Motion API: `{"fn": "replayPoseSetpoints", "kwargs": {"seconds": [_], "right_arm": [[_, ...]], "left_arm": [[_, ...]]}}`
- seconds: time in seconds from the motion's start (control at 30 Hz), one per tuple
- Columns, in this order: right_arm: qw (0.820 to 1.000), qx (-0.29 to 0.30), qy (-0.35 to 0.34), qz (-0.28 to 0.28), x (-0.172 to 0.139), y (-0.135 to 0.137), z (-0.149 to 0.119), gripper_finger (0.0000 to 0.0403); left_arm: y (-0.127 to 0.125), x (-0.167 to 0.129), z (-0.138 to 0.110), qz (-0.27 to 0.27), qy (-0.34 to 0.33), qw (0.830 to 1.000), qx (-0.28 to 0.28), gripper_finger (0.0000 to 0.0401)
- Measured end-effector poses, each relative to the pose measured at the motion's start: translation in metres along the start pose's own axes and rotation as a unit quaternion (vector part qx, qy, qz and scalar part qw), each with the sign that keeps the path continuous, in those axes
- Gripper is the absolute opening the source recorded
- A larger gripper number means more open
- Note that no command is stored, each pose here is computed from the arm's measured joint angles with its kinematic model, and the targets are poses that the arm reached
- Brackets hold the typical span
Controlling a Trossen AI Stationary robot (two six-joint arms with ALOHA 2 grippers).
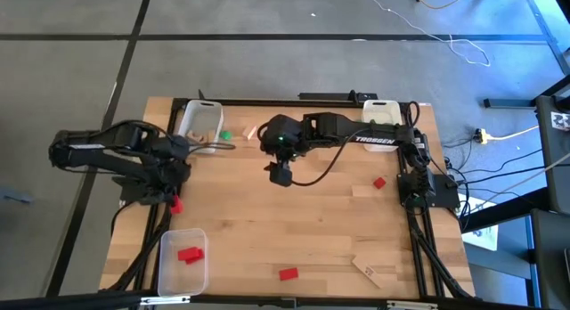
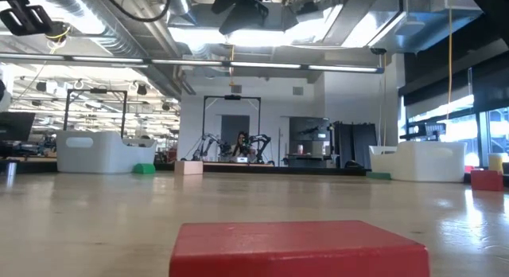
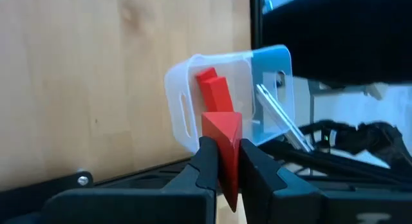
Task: Sort & place blocks by color
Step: Put the red block into the transparent bin
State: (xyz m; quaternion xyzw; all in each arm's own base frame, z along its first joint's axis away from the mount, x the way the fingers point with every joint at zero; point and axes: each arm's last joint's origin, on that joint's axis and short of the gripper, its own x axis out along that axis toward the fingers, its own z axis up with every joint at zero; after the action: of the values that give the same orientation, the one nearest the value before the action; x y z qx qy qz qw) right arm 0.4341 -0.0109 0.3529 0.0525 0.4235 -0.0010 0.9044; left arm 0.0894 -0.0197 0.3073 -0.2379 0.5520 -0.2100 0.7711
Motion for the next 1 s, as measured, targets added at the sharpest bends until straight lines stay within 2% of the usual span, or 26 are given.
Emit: {"fn": "replayPoseSetpoints", "kwargs": {"seconds": [0.2, 0.37, 0.57, 0.73, 0.83, 1.0], "right_arm": [[0.999, -0.007, 0.013, 0.050, -0.020, 0.004, -0.004, 0.0260], [0.996, -0.029, -0.001, 0.088, -0.041, 0.007, -0.003, 0.0260], [0.993, -0.044, -0.011, 0.105, -0.067, 0.010, -0.006, 0.0260], [0.987, -0.065, -0.023, 0.142, -0.085, 0.017, -0.008, 0.0260], [0.985, -0.079, -0.025, 0.148, -0.091, 0.022, -0.009, 0.0260], [0.984, -0.088, -0.029, 0.151, -0.094, 0.025, -0.010, 0.0260]], "left_arm": [[-0.007, 0.011, 0.004, 0.002, 0.040, 0.999, -0.012, 0.0026], [-0.017, 0.019, 0.011, 0.002, 0.032, 0.999, -0.030, 0.0026], [-0.032, 0.035, 0.018, 0.006, 0.037, 0.996, -0.085, 0.0026], [-0.049, 0.054, 0.021, 0.009, 0.042, 0.993, -0.110, 0.0026], [-0.059, 0.069, 0.022, 0.025, 0.054, 0.990, -0.131, 0.0026], [-0.073, 0.100, 0.014, 0.066, 0.116, 0.975, -0.176, 0.0026]]}}
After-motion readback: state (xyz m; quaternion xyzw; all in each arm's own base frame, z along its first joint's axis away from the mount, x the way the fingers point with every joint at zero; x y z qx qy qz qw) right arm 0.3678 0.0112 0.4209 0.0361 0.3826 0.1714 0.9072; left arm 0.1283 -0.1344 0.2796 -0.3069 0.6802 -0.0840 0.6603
